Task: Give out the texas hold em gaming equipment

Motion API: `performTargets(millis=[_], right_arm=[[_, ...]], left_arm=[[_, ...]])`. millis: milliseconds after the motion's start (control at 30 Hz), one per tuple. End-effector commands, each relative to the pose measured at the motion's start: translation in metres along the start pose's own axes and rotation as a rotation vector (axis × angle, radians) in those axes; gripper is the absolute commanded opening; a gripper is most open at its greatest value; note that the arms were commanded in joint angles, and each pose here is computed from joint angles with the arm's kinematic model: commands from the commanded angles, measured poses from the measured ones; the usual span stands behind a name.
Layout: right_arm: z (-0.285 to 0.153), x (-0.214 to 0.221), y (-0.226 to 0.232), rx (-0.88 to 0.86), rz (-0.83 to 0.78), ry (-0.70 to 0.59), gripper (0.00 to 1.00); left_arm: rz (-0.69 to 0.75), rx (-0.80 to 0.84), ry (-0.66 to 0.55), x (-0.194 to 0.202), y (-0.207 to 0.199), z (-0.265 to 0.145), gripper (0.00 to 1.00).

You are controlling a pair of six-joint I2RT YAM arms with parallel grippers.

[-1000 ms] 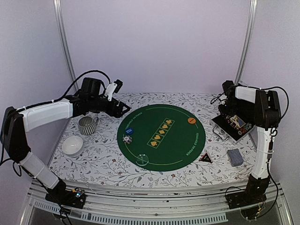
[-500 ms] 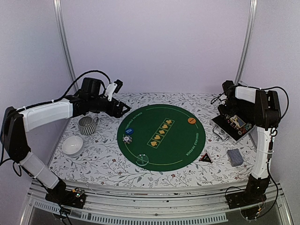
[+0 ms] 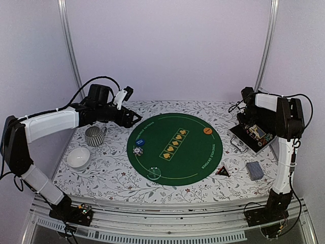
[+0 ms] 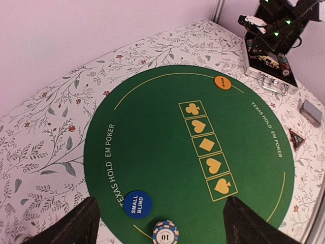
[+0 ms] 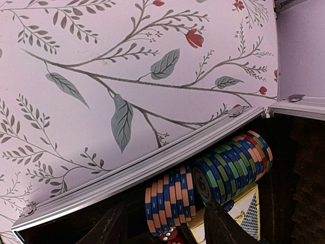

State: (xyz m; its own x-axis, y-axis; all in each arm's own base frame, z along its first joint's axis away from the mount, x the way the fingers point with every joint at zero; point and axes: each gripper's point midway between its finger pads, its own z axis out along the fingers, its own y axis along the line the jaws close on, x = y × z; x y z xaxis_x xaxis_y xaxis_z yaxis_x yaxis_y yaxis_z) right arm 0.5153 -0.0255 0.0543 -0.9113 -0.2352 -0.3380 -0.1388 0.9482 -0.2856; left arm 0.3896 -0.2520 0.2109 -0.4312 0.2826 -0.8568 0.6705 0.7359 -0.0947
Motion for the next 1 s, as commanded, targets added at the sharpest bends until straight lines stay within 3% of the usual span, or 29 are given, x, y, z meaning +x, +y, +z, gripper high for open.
performTargets(millis=[0, 200, 600, 833, 967], right_arm=[[0.009, 0.001, 0.0, -0.016, 0.005, 0.01, 0.53], [0.016, 0.008, -0.006, -0.026, 0.01, 0.027, 0.52], [0.04, 0.017, 0.006, -0.101, 0.007, 0.059, 0.37], [0.025, 0.009, -0.008, -0.052, 0.019, 0.04, 0.07], [-0.007, -0.012, -0.014, -0.07, 0.053, -0.037, 0.03]], left_arm=[[0.009, -0.005, -0.028, -0.007, 0.002, -0.009, 0.87], [0.009, -0.004, -0.029, -0.007, 0.003, -0.009, 0.87], [0.012, -0.004, -0.032, -0.008, 0.002, -0.009, 0.87], [0.013, -0.004, -0.031, -0.007, 0.002, -0.009, 0.87], [0.016, 0.001, -0.033, -0.008, 0.001, -0.01, 0.87]])
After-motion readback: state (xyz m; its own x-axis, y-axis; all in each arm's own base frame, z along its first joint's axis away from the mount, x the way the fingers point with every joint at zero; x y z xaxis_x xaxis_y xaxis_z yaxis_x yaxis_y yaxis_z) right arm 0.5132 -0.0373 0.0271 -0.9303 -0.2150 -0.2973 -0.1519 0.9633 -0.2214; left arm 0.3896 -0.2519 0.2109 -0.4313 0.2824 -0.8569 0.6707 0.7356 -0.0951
